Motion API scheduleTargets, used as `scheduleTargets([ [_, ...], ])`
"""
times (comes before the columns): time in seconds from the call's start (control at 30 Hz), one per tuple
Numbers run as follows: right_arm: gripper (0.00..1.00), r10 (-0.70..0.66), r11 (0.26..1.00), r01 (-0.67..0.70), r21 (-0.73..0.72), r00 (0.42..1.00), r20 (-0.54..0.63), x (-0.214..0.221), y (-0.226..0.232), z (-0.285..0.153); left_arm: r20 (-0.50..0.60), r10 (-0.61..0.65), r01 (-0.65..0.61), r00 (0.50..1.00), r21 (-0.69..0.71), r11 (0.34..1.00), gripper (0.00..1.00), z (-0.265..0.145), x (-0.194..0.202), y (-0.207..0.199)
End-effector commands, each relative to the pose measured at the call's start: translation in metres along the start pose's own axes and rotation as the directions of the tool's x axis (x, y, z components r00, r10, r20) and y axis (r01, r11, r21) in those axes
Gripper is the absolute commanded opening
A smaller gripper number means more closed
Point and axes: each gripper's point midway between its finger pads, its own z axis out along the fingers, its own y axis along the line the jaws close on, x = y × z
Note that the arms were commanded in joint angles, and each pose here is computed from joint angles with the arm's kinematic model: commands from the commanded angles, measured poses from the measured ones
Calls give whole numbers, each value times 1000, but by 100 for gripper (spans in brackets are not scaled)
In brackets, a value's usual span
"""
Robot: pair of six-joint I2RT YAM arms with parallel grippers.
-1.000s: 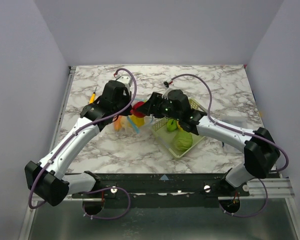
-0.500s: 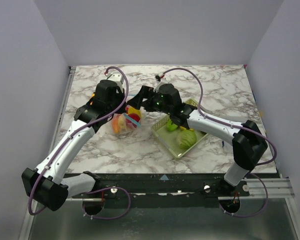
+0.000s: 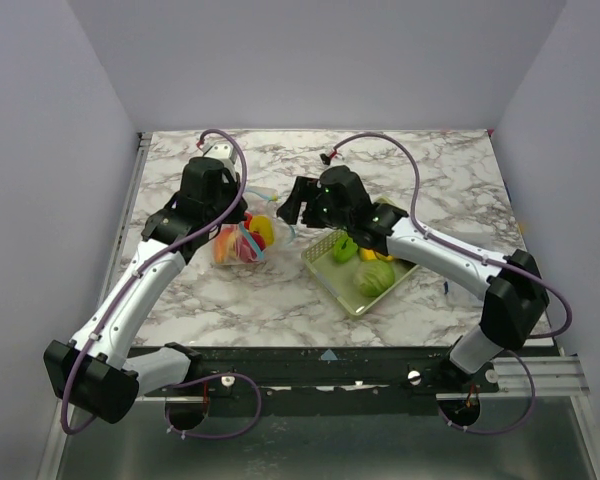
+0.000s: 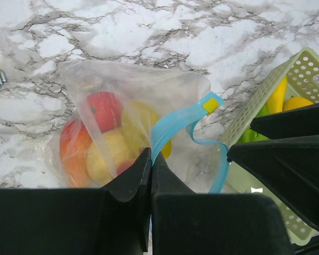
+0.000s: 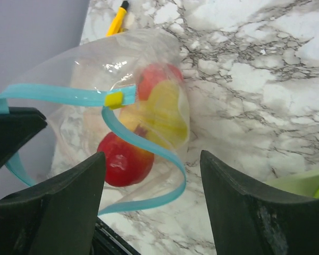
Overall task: Place the food in the zip-top bag and seal the zipper
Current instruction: Place the fake fruit in the zipper food storage bag, then adjust the zipper food storage bag at the center of the board.
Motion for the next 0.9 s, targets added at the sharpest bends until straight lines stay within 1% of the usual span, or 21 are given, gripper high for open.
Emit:
scheduleTargets([
  [0.0,71,-47,996,50,72,998,-50,17,-20,-8,37,-24,22,999,39,999,0,-3,-10,-5],
  [0.1,63,-44,999,47,24,994,-101,33,-16,2,44,-24,22,999,45,999,0,-4,-11,-5],
  [0.17,61,-25,1000,25,-6,993,-117,42,-14,8,53,-25,22,998,53,998,0,-5,-12,-6],
  [0.23,60,-15,1000,15,-5,992,-122,46,-16,13,55,-25,22,998,54,998,0,-5,-12,-6],
  [0.37,59,-10,999,5,-38,991,-135,53,-13,16,55,-25,22,998,49,999,0,-4,-14,-5],
  [0.43,48,-12,999,7,-36,990,-141,56,-14,20,58,-27,24,998,49,999,0,-5,-15,-5],
  [0.47,39,-12,999,7,-32,989,-145,56,-14,22,63,-27,24,998,51,998,0,-6,-16,-5],
  [0.53,18,-4,998,-4,-55,990,-143,48,-4,21,68,-22,19,997,51,999,0,-7,-18,-5],
  [0.57,10,1,997,-11,-77,991,-132,40,5,18,71,-23,20,997,45,999,0,-7,-20,-4],
  [0.63,1,20,992,-33,-120,994,-110,24,24,12,70,-26,23,997,41,999,0,-10,-24,-5],
  [0.7,0,32,985,-46,-166,996,-82,5,44,4,57,-27,26,998,32,999,0,-18,-29,-6],
  [0.8,0,64,969,-77,-236,996,-62,-16,70,-9,51,-47,49,998,-35,998,0,-36,-38,3],
  [0.87,0,88,953,-103,-284,994,-65,-22,83,-16,70,-60,62,996,-29,998,0,-50,-41,2],
])
